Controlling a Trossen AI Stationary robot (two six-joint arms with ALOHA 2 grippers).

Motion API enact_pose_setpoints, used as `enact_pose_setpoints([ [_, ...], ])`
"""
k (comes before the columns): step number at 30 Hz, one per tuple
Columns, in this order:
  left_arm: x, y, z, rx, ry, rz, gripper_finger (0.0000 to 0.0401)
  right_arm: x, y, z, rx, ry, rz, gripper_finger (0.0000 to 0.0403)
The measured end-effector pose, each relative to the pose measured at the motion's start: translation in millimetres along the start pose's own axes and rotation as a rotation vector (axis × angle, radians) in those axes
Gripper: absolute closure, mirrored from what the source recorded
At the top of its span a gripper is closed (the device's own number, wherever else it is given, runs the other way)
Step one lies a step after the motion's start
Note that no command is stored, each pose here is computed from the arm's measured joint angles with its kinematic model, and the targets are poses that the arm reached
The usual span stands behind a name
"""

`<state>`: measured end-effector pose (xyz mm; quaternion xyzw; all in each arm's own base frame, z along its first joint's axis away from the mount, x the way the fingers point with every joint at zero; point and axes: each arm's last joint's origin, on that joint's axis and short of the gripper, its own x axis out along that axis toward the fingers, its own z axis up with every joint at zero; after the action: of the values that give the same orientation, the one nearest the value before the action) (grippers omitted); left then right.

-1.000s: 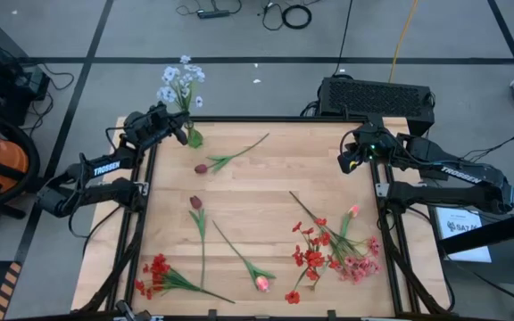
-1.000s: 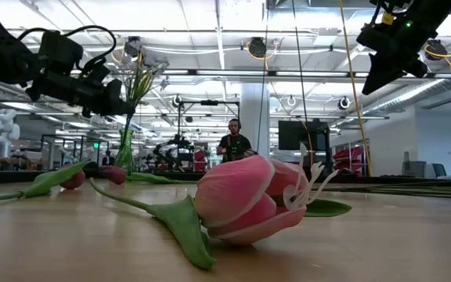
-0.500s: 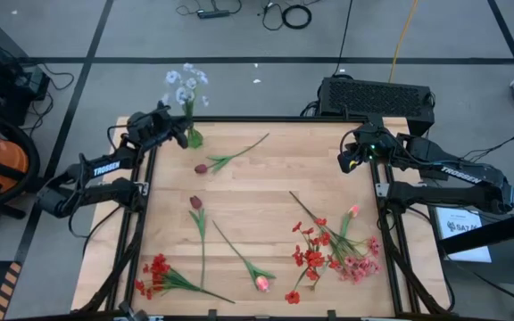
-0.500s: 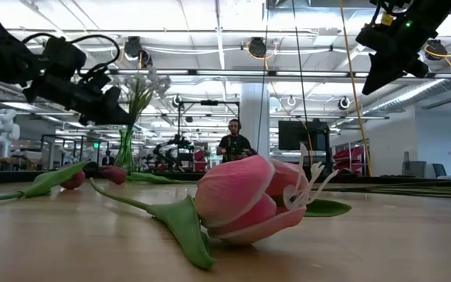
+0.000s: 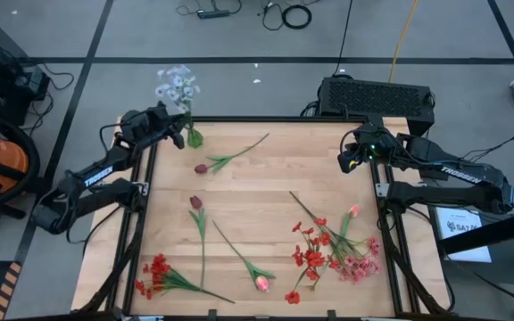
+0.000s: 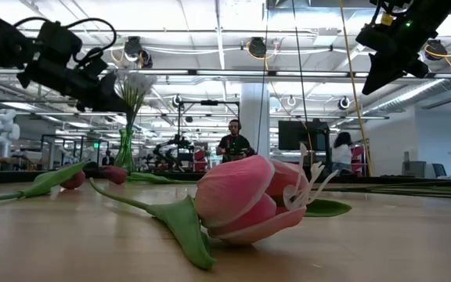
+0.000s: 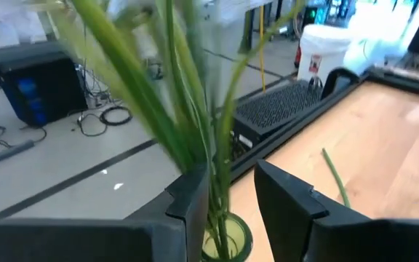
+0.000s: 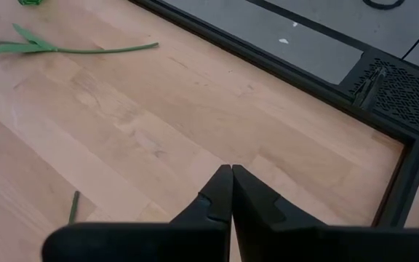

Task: Sort flowers into vase by color
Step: Put the top red tulip into the transparent vase

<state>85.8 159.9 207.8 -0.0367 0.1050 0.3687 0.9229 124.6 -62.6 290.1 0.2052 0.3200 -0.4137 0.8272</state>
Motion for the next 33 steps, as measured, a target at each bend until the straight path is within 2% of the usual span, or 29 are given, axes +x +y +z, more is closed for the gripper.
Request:
enact_pose_setpoints([
  [11,-28.8,-7.9,18.9,-0.006,0.089,0.035,0.0282,0.0,0.0,0.0,-0.001,0.0,0.0,0.0403],
  [18,-53.7,-15.1,34.0,-0.065,0.24,0.049,0.0283,-0.1,0.0,0.0,-0.001,0.0,0.0,0.0403],
  [24,-67.4,-21.8,46.8,-0.235,0.29,0.047,0.0283,-0.1,0.0,0.1,-0.005,0.0,0.0,0.0403],
  [28,-67.0,-29.1,48.0,-0.339,0.289,-0.016,0.0283,-0.1,1.0,2.1,0.003,-0.021,0.01,0.0403],
  [33,-64.8,-43.0,48.7,-0.362,0.311,-0.116,0.0284,3.7,8.6,13.6,0.018,-0.108,0.066,0.0403],
])
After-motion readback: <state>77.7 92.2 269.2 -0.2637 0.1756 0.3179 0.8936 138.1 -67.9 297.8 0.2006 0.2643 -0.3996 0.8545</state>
